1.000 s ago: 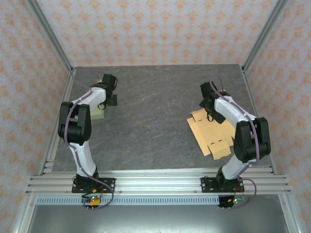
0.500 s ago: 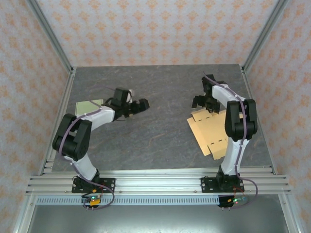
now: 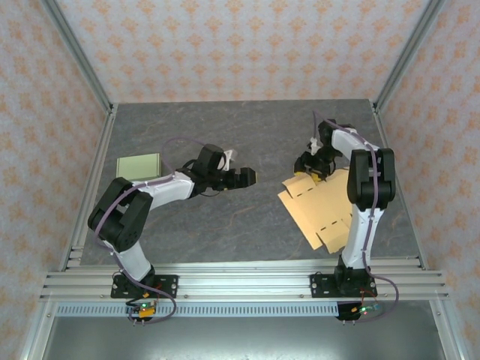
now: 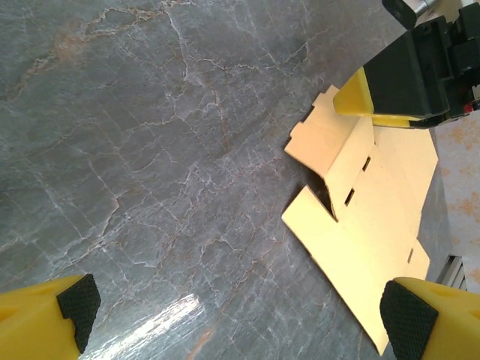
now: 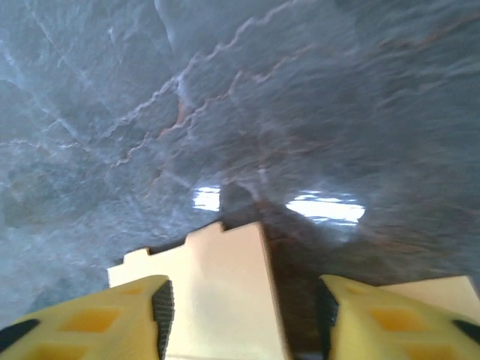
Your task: Fold the paper box
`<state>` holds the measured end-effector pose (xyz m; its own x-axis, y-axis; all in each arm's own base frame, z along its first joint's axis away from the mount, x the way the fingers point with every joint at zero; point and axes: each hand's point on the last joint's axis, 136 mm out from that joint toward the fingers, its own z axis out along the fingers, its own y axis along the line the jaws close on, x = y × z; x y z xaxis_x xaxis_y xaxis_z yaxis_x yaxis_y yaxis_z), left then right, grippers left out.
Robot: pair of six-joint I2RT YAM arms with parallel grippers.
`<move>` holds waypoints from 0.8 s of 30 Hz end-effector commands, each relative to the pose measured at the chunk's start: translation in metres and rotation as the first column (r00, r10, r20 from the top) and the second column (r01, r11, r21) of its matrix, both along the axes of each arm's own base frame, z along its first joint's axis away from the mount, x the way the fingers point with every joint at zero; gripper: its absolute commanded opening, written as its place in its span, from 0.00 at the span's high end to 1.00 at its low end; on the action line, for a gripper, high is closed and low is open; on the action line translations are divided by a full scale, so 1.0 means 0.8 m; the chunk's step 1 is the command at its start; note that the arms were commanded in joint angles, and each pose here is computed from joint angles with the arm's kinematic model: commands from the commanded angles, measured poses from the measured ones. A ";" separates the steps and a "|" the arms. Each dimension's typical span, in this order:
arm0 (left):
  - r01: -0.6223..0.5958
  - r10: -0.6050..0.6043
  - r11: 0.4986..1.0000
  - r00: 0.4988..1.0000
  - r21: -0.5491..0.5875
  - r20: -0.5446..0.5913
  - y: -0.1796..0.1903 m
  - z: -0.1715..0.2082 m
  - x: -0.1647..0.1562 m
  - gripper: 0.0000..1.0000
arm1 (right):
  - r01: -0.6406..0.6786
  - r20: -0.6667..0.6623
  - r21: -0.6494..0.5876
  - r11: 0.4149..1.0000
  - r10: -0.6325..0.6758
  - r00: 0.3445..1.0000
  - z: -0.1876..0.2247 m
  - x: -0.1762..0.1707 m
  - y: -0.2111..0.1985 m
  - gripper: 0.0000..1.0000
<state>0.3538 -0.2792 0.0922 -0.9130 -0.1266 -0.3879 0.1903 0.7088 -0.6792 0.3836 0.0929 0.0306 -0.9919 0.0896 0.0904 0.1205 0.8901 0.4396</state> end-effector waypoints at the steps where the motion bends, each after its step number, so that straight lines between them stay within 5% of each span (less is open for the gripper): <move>1: 0.042 -0.042 0.999 0.999 0.010 0.019 -0.002 0.011 -0.004 0.00 | -0.024 -0.041 0.128 0.992 0.030 0.999 0.004 -0.010 0.023 0.57; 11: 0.036 -0.037 0.999 0.997 0.025 0.071 0.011 0.032 -0.003 0.00 | -0.036 0.050 0.369 0.929 0.019 0.999 0.057 0.009 0.065 0.86; 17: -0.014 0.016 1.000 0.993 -0.021 0.117 0.039 0.061 0.002 0.00 | -0.108 0.118 0.351 0.930 0.071 0.991 0.085 0.017 0.092 1.00; 24: -0.049 0.068 0.995 0.972 -0.088 0.224 0.067 0.097 0.008 0.00 | -0.296 0.322 0.375 0.879 0.176 0.930 0.149 0.024 0.157 1.00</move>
<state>0.3611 -0.2272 0.1530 -0.8345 -0.2181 -0.5061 0.2326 0.6932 -0.6822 0.3977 0.1945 0.0958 -0.9958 -0.0826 -0.0384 -0.0848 0.6865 0.7222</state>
